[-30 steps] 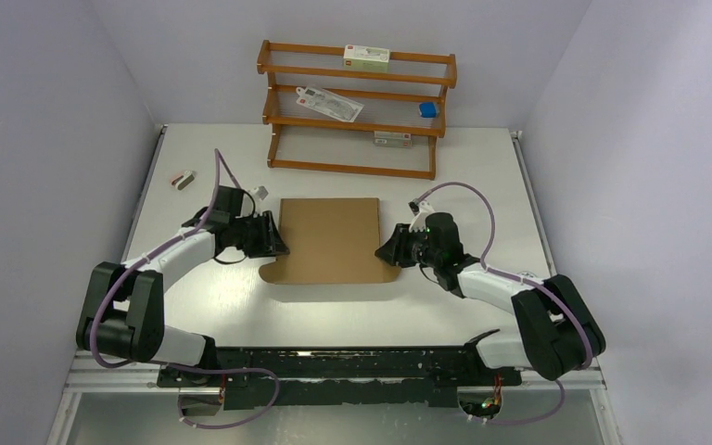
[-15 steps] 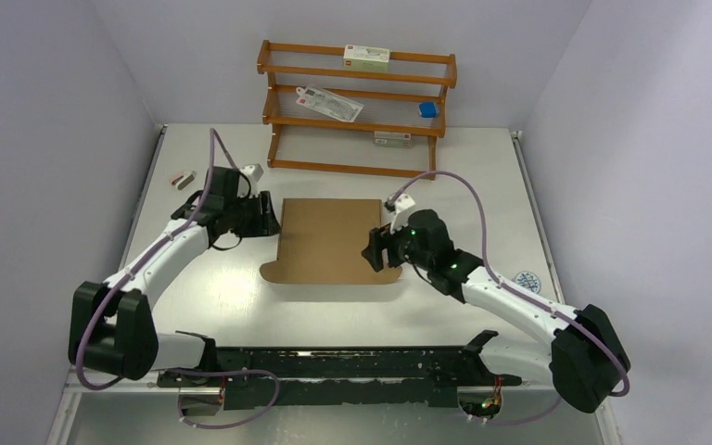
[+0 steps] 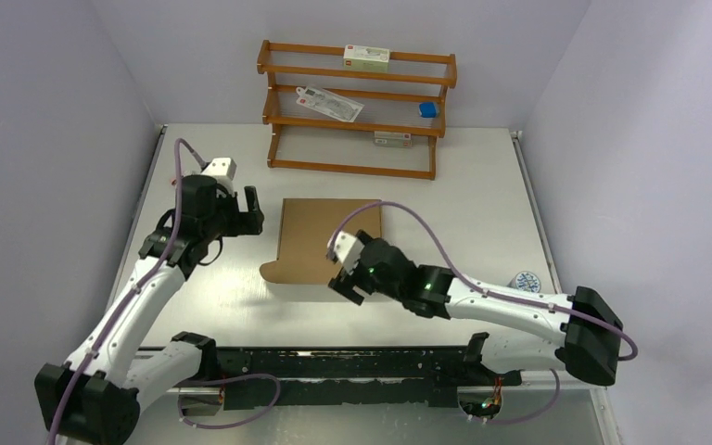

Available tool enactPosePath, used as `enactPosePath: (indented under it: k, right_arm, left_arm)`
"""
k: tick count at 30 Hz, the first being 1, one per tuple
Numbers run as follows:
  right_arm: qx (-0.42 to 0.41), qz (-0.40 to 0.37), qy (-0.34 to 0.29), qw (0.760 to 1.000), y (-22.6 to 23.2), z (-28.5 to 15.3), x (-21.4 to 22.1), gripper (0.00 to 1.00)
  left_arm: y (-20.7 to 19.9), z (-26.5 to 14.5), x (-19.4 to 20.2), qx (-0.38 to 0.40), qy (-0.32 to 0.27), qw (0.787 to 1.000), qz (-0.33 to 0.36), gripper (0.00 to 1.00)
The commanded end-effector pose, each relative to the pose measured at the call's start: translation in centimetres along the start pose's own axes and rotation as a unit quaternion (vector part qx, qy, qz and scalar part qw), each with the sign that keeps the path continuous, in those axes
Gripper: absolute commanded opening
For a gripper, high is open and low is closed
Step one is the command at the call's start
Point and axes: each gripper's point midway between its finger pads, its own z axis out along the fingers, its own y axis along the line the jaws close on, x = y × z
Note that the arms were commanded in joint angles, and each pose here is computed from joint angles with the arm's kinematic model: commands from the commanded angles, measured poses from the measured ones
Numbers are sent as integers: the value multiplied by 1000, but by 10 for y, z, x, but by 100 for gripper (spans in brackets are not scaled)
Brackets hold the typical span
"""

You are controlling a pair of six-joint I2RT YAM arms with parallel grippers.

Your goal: Fold the paper box

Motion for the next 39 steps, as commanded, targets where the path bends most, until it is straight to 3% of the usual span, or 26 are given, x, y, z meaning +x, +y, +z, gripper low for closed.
enactPosePath:
  k: [1, 11, 18, 25, 29, 35, 39]
  right_arm:
    - [38, -130, 29, 990, 7, -2, -3, 86]
    - [80, -279, 52, 956, 48, 25, -1, 83]
    - [140, -343, 67, 926, 48, 46, 7, 79]
    - [181, -392, 75, 899, 42, 58, 10, 68]
    - [186, -407, 84, 890, 43, 64, 17, 50]
    - [207, -406, 75, 887, 35, 56, 5, 10]
    - [200, -390, 62, 897, 31, 42, -20, 0]
  left_arm:
    - [20, -14, 1, -62, -28, 998, 17, 97]
    - [45, -33, -6, -134, -72, 988, 0, 97]
    - [39, -34, -5, -123, -74, 990, 4, 97]
    - [30, -33, -3, -104, -73, 992, 12, 97]
    - [27, -33, -4, -99, -74, 992, 14, 97]
    - [22, -37, -7, -85, -82, 993, 17, 96]
    - [15, -40, -12, -67, -90, 994, 17, 95]
